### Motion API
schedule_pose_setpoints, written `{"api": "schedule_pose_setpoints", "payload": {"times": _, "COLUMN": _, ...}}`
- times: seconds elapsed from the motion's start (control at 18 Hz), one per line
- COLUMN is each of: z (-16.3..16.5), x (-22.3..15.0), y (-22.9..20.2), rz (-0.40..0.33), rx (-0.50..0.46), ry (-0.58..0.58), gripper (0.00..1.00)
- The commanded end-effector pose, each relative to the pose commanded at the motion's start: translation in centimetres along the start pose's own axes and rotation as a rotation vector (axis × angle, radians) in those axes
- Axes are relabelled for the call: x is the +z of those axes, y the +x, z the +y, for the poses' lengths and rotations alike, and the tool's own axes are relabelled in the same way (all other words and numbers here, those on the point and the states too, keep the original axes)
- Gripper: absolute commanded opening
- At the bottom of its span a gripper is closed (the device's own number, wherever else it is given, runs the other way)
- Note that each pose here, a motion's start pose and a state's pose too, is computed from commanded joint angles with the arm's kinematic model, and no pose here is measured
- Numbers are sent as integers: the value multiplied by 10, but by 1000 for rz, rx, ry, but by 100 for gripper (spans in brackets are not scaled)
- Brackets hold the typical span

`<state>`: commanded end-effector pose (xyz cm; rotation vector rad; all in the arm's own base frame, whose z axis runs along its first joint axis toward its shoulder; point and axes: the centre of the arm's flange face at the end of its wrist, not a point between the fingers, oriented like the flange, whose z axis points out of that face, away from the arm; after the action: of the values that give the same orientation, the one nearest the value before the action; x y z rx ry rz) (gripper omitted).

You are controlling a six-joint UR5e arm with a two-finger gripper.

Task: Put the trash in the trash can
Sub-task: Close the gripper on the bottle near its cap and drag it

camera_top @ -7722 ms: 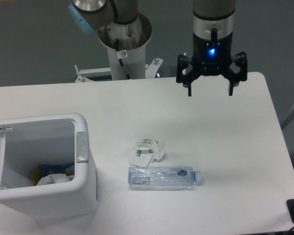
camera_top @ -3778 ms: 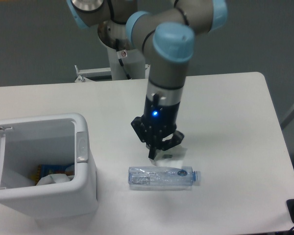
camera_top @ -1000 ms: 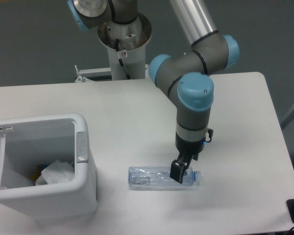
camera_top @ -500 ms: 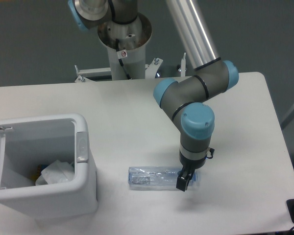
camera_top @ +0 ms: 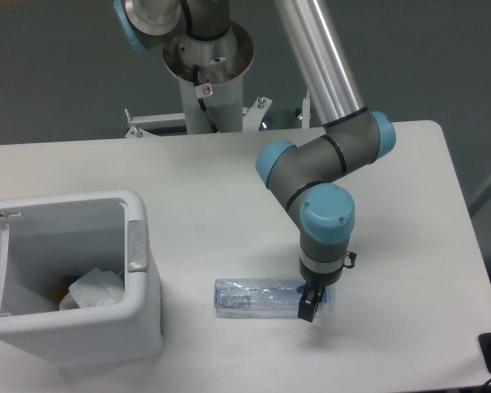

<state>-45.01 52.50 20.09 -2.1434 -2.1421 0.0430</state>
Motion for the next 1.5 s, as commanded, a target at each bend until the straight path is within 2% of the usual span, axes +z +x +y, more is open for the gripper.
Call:
{"api": "schedule_pose_setpoints", "payload": {"times": 0.22, "z": 3, "x": 2, "y": 0, "rz": -3, "rx": 2, "ry": -4, "gripper": 100}}
{"api": "schedule_pose_setpoints", "payload": {"times": 0.56, "z": 7, "x": 11, "y": 8, "rz": -7, "rx": 14, "ry": -12, "gripper": 91}}
{"api": "schedule_pose_setpoints", "payload": {"times": 0.61, "z": 8, "x": 12, "y": 7, "rz": -9, "rx": 14, "ry": -14, "gripper": 86}}
{"api": "schedule_pose_setpoints", "payload": {"times": 0.72, "z": 8, "x": 12, "y": 7, "rz": -9, "rx": 16, "ry": -14, "gripper": 85}}
{"api": "schedule_pose_setpoints", "payload": {"times": 1.17, "z": 5, "x": 8, "y": 9, "rz": -6, "rx": 17, "ry": -5, "gripper": 70}}
{"api": "schedule_pose_setpoints", "payload": {"times": 1.5, "z": 5, "x": 7, "y": 9, "rz": -6, "rx": 25, "ry": -5, "gripper": 64}}
